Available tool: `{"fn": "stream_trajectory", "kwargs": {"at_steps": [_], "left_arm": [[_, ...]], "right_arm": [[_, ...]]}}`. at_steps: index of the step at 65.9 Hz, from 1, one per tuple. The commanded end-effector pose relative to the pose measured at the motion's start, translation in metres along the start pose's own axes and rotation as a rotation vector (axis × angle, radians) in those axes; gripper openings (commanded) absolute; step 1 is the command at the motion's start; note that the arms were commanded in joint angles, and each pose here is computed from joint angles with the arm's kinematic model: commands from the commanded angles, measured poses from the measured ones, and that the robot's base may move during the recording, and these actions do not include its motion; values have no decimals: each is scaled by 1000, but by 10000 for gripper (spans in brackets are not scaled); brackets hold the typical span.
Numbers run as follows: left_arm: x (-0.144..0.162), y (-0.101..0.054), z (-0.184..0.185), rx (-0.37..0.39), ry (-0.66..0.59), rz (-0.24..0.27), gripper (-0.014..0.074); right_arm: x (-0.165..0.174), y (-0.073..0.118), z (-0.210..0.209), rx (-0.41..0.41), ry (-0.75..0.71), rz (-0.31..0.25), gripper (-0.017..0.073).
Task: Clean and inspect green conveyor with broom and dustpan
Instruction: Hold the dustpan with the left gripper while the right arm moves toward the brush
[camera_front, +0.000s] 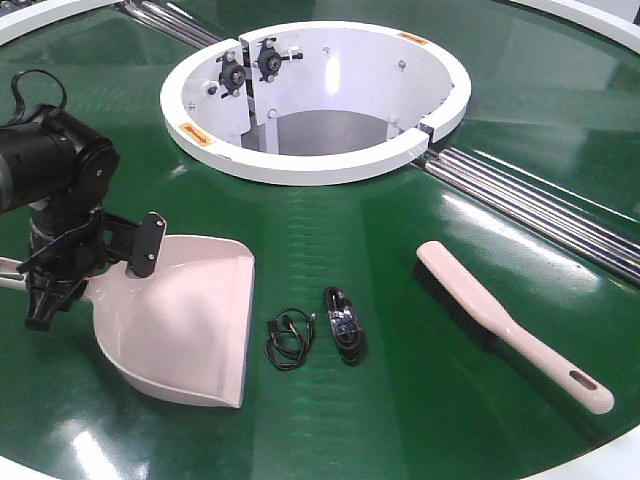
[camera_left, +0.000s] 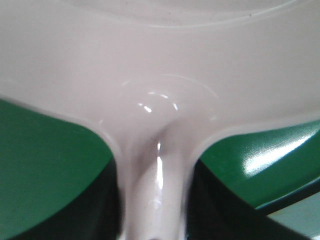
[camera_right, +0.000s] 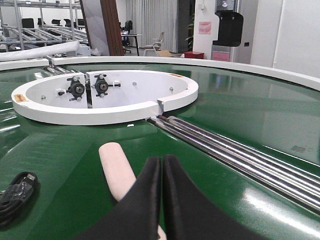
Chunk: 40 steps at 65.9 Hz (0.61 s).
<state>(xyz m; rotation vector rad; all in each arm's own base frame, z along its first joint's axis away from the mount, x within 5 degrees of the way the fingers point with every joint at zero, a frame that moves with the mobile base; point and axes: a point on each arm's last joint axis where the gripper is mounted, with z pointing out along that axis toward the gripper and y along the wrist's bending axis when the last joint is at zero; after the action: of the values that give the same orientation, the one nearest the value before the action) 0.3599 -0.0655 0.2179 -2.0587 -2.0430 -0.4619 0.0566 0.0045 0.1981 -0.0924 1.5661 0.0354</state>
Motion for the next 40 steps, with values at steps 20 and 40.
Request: {"fn": "stream_trajectory", "kwargs": {"at_steps": [20, 40], "left_arm": [[0, -4, -25, -44, -39, -50, -8], [0, -4, -25, -44, -40, -50, -7]], "right_arm": [[-7, 0, -1, 2, -83, -11, -8], [-7, 0, -1, 2, -83, -11, -8]]}}
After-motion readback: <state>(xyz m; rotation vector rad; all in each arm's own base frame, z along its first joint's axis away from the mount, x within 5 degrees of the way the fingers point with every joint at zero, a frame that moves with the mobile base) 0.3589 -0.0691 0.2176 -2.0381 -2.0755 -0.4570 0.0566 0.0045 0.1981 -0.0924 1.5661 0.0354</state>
